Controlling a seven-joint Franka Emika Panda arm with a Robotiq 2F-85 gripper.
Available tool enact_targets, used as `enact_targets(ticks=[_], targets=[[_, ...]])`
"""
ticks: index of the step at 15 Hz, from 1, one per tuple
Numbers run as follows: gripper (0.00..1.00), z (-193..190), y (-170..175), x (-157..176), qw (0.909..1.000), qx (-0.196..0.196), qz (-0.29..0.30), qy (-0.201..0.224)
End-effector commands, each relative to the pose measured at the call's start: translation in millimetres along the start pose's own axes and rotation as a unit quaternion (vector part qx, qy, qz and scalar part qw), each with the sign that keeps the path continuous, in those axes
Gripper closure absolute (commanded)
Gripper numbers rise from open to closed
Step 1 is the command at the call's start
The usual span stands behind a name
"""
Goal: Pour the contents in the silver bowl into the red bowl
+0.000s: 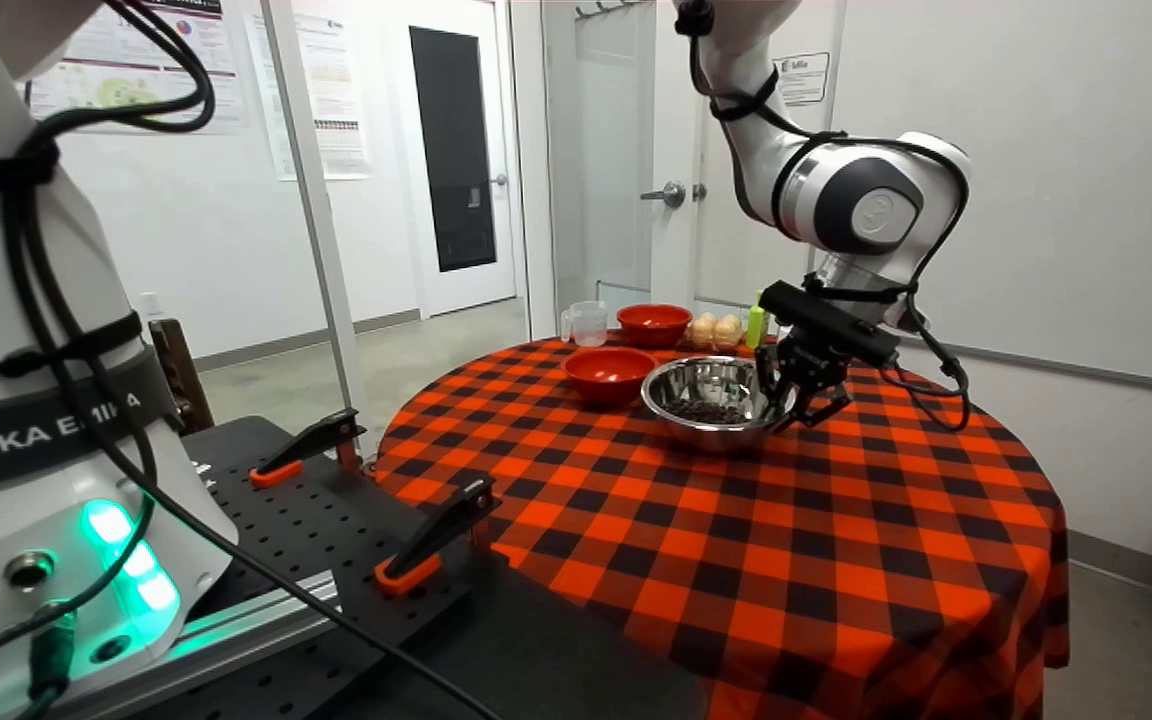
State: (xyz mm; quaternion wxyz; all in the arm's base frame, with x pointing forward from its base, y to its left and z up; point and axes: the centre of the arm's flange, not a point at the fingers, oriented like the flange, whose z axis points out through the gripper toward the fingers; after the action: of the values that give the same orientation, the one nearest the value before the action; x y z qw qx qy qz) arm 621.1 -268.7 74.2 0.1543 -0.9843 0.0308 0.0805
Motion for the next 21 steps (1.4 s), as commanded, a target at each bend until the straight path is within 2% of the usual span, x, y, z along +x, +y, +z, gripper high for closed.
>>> enact_targets(ticks=[1, 5, 10, 14, 18, 21], targets=[[0.98, -10, 1, 3, 1.0, 0.006, -0.006, 0.003], [0.98, -26, -7, -2, 0.9999, -0.007, -0.008, -0.006], [0.98, -42, -34, 0, 0.9969, -0.035, -0.036, -0.061], [0.98, -49, -73, 2, 0.9903, -0.072, -0.061, -0.102], [0.98, -53, -118, 10, 0.9852, -0.116, -0.076, -0.1], [0.98, -52, -150, 16, 0.9779, -0.162, -0.08, -0.105]])
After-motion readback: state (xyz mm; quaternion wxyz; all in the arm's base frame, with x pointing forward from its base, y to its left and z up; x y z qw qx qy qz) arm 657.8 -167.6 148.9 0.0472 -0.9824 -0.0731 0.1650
